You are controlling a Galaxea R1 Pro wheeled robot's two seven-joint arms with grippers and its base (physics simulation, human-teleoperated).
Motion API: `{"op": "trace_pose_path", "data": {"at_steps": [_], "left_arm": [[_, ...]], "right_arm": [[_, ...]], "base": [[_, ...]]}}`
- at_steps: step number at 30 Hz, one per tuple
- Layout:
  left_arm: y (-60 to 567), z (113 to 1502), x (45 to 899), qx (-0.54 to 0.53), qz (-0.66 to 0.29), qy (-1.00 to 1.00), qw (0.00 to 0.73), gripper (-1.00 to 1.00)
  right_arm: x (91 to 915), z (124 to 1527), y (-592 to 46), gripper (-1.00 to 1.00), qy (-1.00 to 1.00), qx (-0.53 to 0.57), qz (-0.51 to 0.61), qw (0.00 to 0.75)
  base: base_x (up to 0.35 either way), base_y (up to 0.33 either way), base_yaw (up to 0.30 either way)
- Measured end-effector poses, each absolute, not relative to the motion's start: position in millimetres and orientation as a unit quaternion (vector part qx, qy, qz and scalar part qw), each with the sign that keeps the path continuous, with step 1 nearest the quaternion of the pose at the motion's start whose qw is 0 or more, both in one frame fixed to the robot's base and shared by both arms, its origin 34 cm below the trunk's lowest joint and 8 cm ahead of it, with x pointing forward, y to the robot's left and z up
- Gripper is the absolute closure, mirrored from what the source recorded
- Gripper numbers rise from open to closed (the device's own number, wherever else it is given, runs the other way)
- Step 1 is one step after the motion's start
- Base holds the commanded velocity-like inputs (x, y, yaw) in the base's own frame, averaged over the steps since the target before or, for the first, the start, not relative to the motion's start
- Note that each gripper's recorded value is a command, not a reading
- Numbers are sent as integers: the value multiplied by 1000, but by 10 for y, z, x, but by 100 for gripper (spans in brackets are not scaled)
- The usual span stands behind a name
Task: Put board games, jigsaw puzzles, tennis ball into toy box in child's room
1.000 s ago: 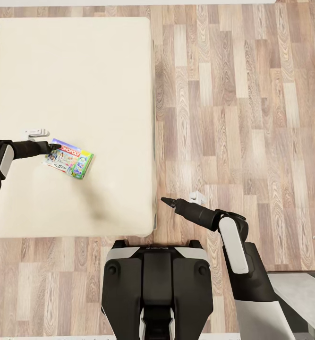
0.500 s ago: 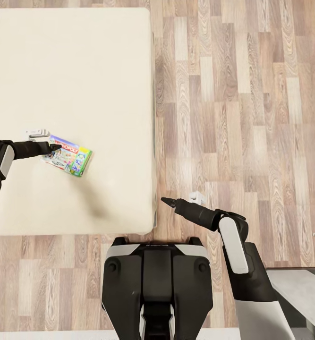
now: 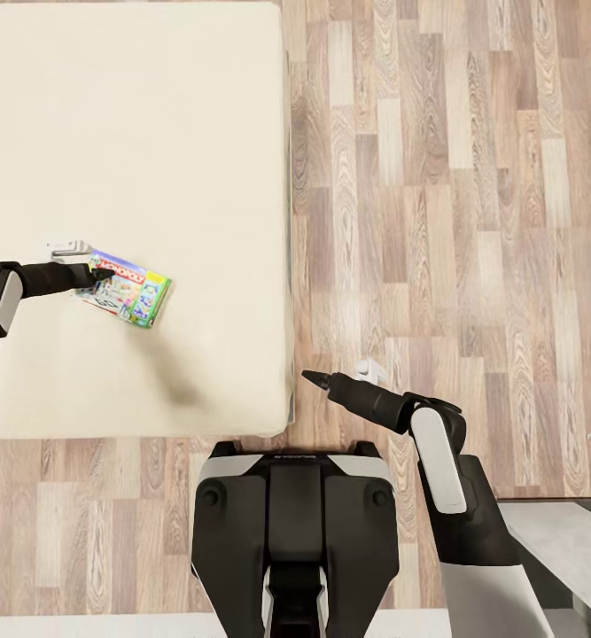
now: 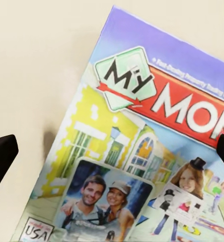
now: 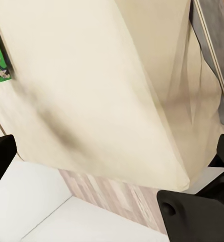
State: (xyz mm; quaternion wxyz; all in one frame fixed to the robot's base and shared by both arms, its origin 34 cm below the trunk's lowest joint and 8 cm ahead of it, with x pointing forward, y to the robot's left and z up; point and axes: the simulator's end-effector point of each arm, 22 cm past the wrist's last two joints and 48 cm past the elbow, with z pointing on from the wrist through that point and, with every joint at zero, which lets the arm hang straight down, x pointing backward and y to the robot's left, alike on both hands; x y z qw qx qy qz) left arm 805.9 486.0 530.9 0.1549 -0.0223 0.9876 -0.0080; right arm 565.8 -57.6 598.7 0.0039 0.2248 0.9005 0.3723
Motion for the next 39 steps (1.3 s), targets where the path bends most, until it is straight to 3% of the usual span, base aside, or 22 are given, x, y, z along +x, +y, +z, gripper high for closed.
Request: {"op": "trace_pose_path", "data": {"at_steps": [17,39], "left_arm": [[4801,5290,8073,-27,-23,987,158,-100],[4964,5304,8050,-21,-4,987,157,-100]], "right_arm": [[5605,5943,-553,-100,899,228,373,-2],[5603,5929,-564,-100,900,228,372,-3]], "base": [[0,-3,0],[1,-124,0]]}}
